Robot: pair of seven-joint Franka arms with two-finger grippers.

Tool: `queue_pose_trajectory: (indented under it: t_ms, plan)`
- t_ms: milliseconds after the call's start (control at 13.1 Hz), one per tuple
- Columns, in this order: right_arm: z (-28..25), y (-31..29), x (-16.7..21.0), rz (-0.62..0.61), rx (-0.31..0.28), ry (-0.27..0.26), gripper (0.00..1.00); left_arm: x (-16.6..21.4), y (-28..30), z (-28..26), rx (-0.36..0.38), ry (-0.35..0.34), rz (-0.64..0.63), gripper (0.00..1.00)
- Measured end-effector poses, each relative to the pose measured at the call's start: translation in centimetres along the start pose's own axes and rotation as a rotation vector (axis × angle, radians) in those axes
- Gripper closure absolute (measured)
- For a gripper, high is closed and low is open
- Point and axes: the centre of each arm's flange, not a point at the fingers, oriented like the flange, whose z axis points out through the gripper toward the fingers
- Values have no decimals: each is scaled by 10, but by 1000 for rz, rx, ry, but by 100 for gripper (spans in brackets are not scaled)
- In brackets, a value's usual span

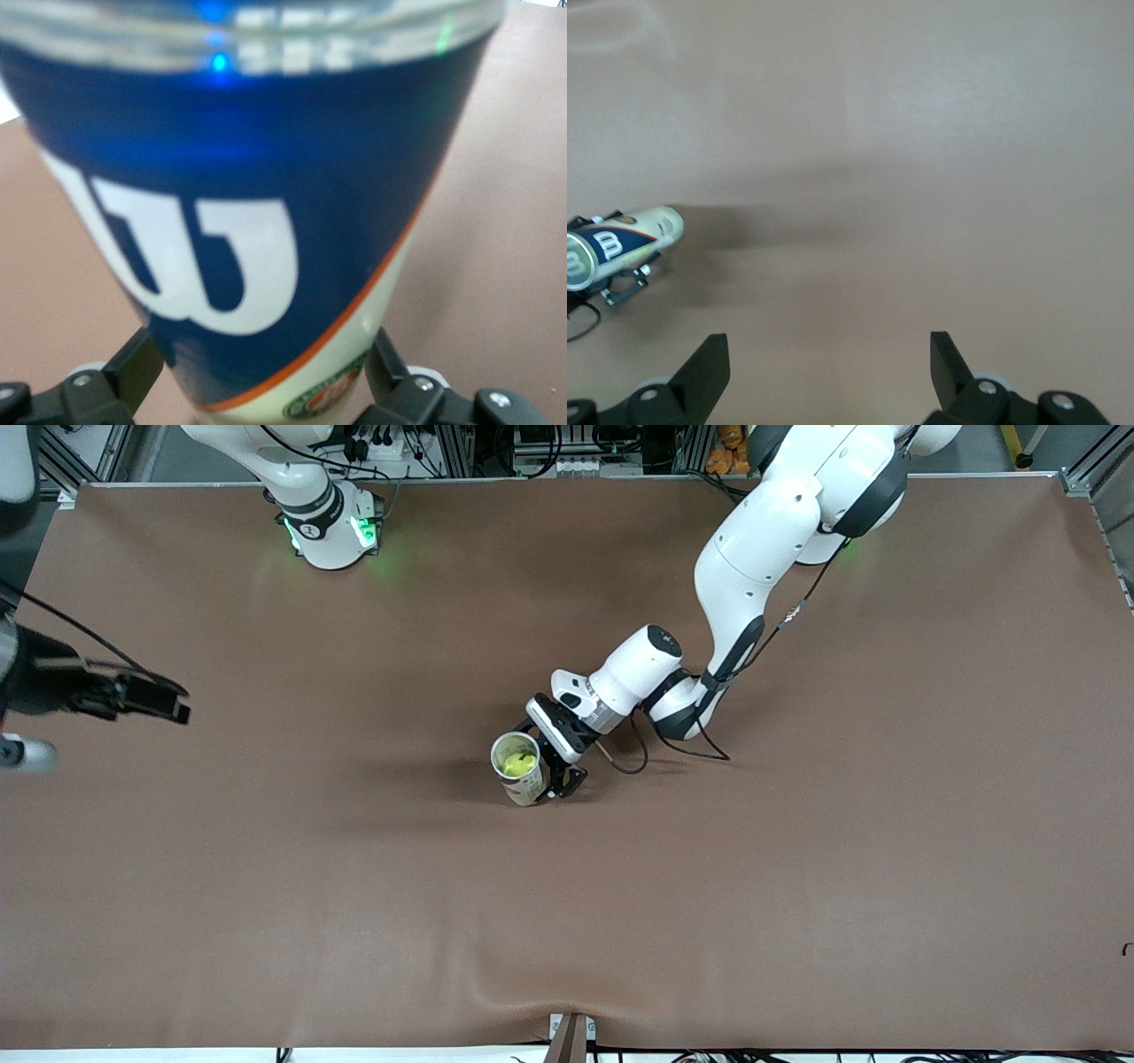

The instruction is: Insert tennis ball vertically with right arm

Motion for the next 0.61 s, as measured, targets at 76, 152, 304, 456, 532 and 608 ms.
queue_pose_trajectory:
  t_ms: [76,152,304,456,532,608]
  plan:
    - [-2,2,-12,-6,-24,8,0,-2,0,-1,0,-6,-1,0]
    - [-3,3,-25,-18,-46,11,0,-5,0,-4,-2,-16,-1,0]
    - [-5,6,-49,-53,-68,11,0,-13,-6,-14,3,-41,-3,0]
    - [-1,11,-61,-77,-82,9,0,-19,-18,-28,11,-61,4,0]
    - [2,13,-63,-85,-83,14,0,-23,-23,-36,15,-74,4,0]
    - [4,16,-62,-91,-86,20,0,-28,-26,-43,18,-89,1,0]
